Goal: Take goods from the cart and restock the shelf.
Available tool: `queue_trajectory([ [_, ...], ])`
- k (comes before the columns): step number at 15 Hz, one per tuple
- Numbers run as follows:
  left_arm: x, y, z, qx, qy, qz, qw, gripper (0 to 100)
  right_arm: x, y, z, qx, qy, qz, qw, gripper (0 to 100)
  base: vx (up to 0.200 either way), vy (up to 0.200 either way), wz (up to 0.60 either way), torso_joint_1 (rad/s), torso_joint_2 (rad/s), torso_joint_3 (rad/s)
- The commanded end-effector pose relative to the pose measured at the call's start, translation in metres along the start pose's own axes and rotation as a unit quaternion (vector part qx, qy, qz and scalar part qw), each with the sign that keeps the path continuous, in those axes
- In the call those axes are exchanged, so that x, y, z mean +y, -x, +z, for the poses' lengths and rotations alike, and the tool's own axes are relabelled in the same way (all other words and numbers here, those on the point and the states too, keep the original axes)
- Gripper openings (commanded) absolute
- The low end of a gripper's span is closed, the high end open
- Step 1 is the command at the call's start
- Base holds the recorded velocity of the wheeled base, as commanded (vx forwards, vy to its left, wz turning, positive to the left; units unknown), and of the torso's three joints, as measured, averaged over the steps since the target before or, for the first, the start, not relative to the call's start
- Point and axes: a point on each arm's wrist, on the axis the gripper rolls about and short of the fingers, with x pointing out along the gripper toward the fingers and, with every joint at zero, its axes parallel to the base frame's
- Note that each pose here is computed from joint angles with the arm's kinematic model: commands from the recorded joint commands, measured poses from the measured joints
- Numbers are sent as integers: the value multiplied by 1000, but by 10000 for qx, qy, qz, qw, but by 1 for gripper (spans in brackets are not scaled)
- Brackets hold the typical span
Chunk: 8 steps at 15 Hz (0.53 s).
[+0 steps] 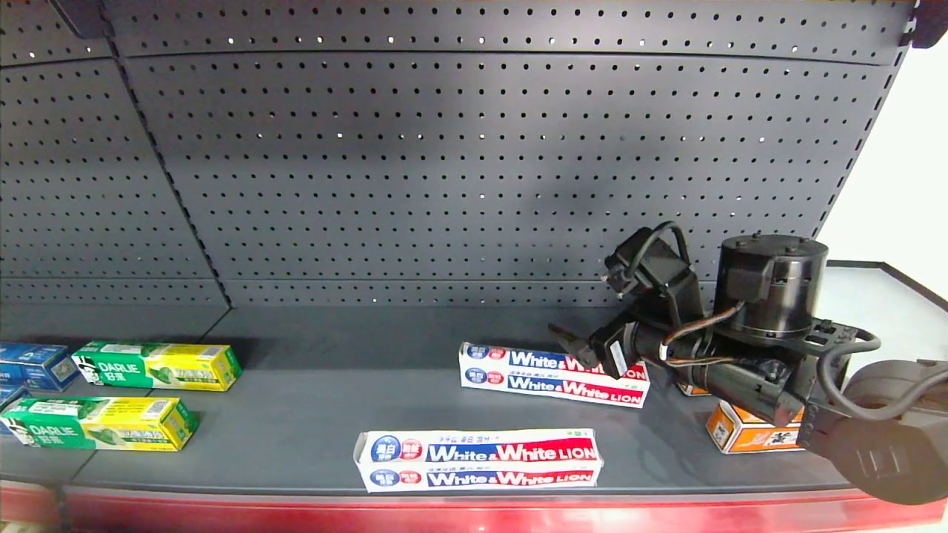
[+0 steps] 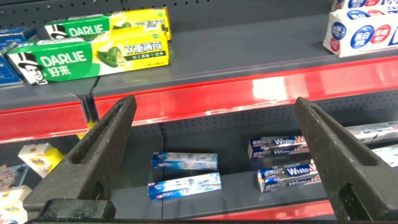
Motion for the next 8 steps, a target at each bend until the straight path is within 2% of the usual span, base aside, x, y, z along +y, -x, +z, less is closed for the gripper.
queue_trajectory([
  [1, 0, 0, 0, -3, -2, 3, 10000, 100, 1, 1, -2, 36, 17, 9, 10000, 100, 0, 0, 0, 0, 0, 0],
  [8, 0, 0, 0, -3, -2, 3, 10000, 100, 1, 2, -5, 71, 441, 26, 9990, 100, 0, 0, 0, 0, 0, 0],
])
